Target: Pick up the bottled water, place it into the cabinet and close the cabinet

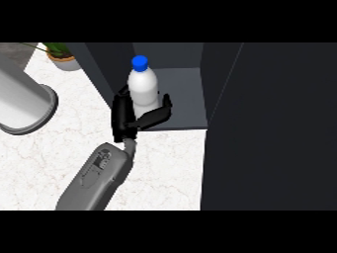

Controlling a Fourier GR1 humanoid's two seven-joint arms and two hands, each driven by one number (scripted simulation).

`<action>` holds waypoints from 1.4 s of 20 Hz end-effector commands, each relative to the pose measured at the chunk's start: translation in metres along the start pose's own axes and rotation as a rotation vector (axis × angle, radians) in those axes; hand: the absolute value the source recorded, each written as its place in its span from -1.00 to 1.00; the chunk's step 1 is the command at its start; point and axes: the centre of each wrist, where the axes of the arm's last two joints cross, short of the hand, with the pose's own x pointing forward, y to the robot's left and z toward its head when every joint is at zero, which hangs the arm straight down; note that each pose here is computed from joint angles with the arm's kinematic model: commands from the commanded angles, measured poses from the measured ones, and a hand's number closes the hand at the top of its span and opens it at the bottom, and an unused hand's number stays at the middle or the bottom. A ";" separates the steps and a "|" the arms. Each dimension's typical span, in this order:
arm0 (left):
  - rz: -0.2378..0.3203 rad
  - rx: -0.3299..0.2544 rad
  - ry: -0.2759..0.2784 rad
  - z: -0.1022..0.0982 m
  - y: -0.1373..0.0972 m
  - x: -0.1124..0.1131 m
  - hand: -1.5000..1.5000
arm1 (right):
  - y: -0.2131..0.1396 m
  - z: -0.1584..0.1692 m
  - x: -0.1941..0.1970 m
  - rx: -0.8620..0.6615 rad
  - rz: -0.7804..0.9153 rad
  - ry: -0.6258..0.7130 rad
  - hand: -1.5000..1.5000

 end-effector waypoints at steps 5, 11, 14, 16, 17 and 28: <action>-0.128 -0.081 -0.066 -0.083 -0.028 0.039 1.00 | 0.005 0.000 -0.006 0.028 -0.004 -0.016 -1.00; -0.284 -0.058 -0.097 -0.085 -0.031 0.006 1.00 | -0.006 -0.005 0.003 0.006 0.004 0.000 -1.00; -0.383 -0.027 -0.112 -0.107 -0.005 0.014 1.00 | -0.007 -0.003 -0.002 0.009 -0.015 -0.002 -1.00; -0.397 -0.005 -0.103 -0.105 -0.017 0.012 1.00 | -0.002 -0.003 0.003 0.022 -0.002 0.004 -1.00; -0.429 0.021 -0.112 -0.108 -0.002 0.006 1.00 | 0.003 0.001 -0.004 0.029 -0.005 -0.004 -1.00; -0.487 0.078 -0.066 -0.103 0.005 -0.012 -1.00 | -0.002 -0.002 -0.002 0.038 -0.013 -0.006 -1.00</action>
